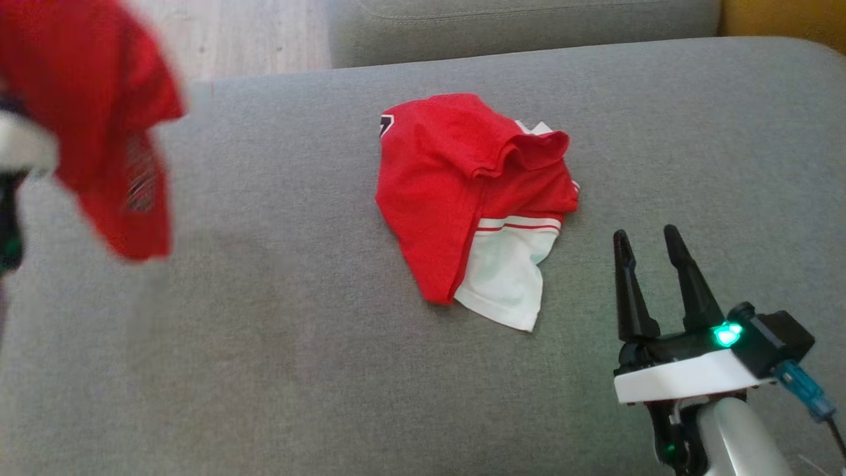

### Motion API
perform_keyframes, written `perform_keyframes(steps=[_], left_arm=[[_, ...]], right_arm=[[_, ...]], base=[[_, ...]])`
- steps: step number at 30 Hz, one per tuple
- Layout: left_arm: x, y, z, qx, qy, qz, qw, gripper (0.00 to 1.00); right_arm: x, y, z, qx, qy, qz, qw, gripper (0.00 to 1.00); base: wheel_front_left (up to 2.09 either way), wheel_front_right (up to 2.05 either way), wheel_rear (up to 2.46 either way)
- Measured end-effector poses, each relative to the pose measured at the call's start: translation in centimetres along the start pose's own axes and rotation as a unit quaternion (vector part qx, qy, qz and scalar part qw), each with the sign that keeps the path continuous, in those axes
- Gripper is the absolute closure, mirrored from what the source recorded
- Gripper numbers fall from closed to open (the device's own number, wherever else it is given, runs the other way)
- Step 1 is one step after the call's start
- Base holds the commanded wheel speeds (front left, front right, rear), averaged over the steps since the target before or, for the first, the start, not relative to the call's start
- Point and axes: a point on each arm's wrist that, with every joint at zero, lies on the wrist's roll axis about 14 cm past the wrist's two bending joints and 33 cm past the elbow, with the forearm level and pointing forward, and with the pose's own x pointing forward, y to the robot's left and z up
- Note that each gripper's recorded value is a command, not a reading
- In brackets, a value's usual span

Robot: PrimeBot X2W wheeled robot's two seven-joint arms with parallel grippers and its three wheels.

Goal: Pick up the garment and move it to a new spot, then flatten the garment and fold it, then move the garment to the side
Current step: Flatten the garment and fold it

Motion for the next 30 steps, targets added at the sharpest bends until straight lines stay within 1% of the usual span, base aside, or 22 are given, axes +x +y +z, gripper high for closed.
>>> perform_keyframes(steps=[3,5,6,10,14,16,18,20,21,23,26,30], left_arm=[[-2.8,4.6,-3.2,0.003,0.04,0.059,0.997,1.0],[-4.8,6.6,-5.5,0.001,0.07,0.084,0.994,1.0],[-4.8,6.6,-5.5,0.001,0.07,0.084,0.994,1.0],[-8.9,8.3,-10.6,0.003,0.145,0.109,0.983,1.0],[-12.9,10.7,-15.2,0.01,0.22,0.162,0.962,1.0],[-14.6,11.1,-17.4,0.008,0.256,0.174,0.951,1.0],[-16.1,10.6,-19.8,-0.014,0.296,0.186,0.937,0.0],[-16.9,9.7,-21.1,-0.017,0.318,0.18,0.931,0.0],[-16.9,9.6,-21.3,-0.018,0.318,0.181,0.931,0.0],[-16.6,9.7,-20.9,-0.013,0.302,0.183,0.935,0.0],[-15.0,9.8,-19.3,0.003,0.262,0.181,0.948,0.0],[-11.0,7.7,-15.0,0.016,0.178,0.14,0.974,0.0]], right_arm=[[0.3,-0.1,-0.2,-0.003,0.002,0.0,1.0,0.0],[0.4,-0.2,-0.3,-0.003,0.004,0.0,1.0,0.0],[0.4,-0.2,-0.3,-0.003,0.004,0.0,1.0,0.0],[0.7,0.1,-0.8,-0.008,0.01,0.006,1.0,0.0],[0.8,0.6,-1.3,-0.008,0.017,0.014,1.0,0.0],[0.8,0.6,-1.5,-0.007,0.02,0.014,1.0,0.0],[0.9,0.4,-1.6,-0.008,0.022,0.011,1.0,0.0],[1.0,0.3,-1.6,-0.009,0.021,0.01,1.0,0.0],[1.1,0.2,-1.5,-0.01,0.019,0.01,1.0,0.0],[1.3,0.2,-1.3,-0.01,0.016,0.01,1.0,0.0],[1.4,0.2,-1.0,-0.012,0.011,0.011,1.0,0.0],[1.3,0.1,-0.4,-0.015,0.003,0.009,1.0,0.0]], base=[[0.0,0.0,0.0],[0.0,0.0,0.0],[0.0,0.0,0.0],[0.0,0.0,0.0],[0.0,0.0,0.0],[0.0,0.0,0.0],[0.0,0.0,0.0],[0.0,0.0,0.0],[0.0,0.0,0.0],[0.0,0.0,0.0],[0.0,0.0,0.0],[0.0,0.0,0.0]])
